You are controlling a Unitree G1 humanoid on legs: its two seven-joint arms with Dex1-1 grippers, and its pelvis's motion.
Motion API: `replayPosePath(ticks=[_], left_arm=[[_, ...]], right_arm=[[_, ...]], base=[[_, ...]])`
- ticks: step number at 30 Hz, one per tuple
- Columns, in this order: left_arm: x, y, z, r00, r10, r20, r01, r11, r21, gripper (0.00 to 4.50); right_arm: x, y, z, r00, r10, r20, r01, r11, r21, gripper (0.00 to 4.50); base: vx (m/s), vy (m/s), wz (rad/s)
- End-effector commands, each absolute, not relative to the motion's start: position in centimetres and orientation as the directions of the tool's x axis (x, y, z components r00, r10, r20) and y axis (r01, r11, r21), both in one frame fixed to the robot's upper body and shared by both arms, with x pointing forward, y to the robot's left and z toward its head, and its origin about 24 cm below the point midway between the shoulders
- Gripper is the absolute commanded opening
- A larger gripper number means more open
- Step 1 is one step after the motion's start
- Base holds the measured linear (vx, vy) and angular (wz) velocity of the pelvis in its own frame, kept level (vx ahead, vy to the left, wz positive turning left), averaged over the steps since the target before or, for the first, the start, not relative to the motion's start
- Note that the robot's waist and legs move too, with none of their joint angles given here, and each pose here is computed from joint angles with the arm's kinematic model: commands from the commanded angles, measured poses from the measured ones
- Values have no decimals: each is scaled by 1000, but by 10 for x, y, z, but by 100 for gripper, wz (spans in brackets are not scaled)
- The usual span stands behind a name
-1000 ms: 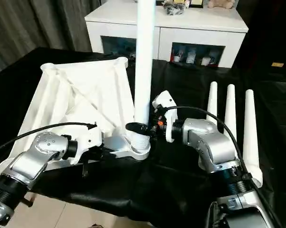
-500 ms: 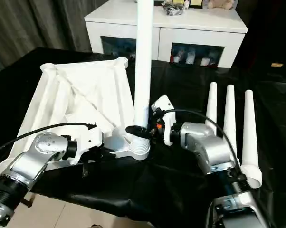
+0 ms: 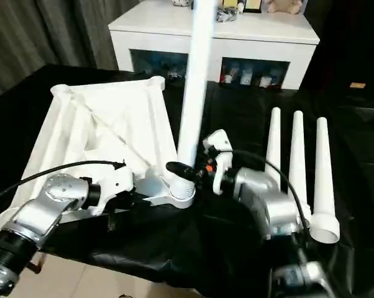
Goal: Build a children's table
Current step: Insert table leg to table base
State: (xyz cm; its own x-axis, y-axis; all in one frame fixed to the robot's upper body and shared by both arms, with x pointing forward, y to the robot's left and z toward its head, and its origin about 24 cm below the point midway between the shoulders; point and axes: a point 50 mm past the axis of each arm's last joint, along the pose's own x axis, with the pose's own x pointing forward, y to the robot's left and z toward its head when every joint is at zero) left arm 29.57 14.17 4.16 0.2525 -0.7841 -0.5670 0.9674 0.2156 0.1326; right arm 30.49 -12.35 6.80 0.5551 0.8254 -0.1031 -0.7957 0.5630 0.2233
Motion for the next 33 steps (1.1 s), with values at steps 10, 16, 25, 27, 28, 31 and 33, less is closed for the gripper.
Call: replayPosePath(ticks=[10, 16, 25, 27, 28, 31, 33], left_arm=[[304, 145, 42, 322, -766, -556, 946, 282, 159, 0], [305, 144, 42, 327, -765, -555, 945, 284, 164, 0], [303, 142, 41, 326, -768, -551, 945, 282, 165, 0], [301, 142, 40, 320, -768, -555, 947, 276, 164, 0], [301, 142, 40, 317, -768, -556, 948, 273, 163, 0], [299, 142, 39, 309, -770, -558, 951, 266, 160, 0], [298, 141, 38, 303, -771, -560, 953, 261, 156, 0]], right_arm=[[289, -134, 54, 670, 738, -87, -719, 673, 173, 186], [280, -132, 57, 674, 734, -87, -730, 679, 76, 186], [273, -117, 51, 554, 809, -196, -814, 576, 77, 186], [274, -115, 51, 515, 825, -234, -833, 546, 93, 186], [276, -114, 51, 493, 832, -254, -842, 530, 105, 186], [280, -115, 50, 458, 838, -296, -852, 510, 123, 186], [283, -117, 48, 445, 833, -329, -854, 505, 123, 186]], base=[[0, 0, 0], [0, 0, 0], [0, 0, 0], [0, 0, 0], [0, 0, 0], [0, 0, 0], [0, 0, 0]])
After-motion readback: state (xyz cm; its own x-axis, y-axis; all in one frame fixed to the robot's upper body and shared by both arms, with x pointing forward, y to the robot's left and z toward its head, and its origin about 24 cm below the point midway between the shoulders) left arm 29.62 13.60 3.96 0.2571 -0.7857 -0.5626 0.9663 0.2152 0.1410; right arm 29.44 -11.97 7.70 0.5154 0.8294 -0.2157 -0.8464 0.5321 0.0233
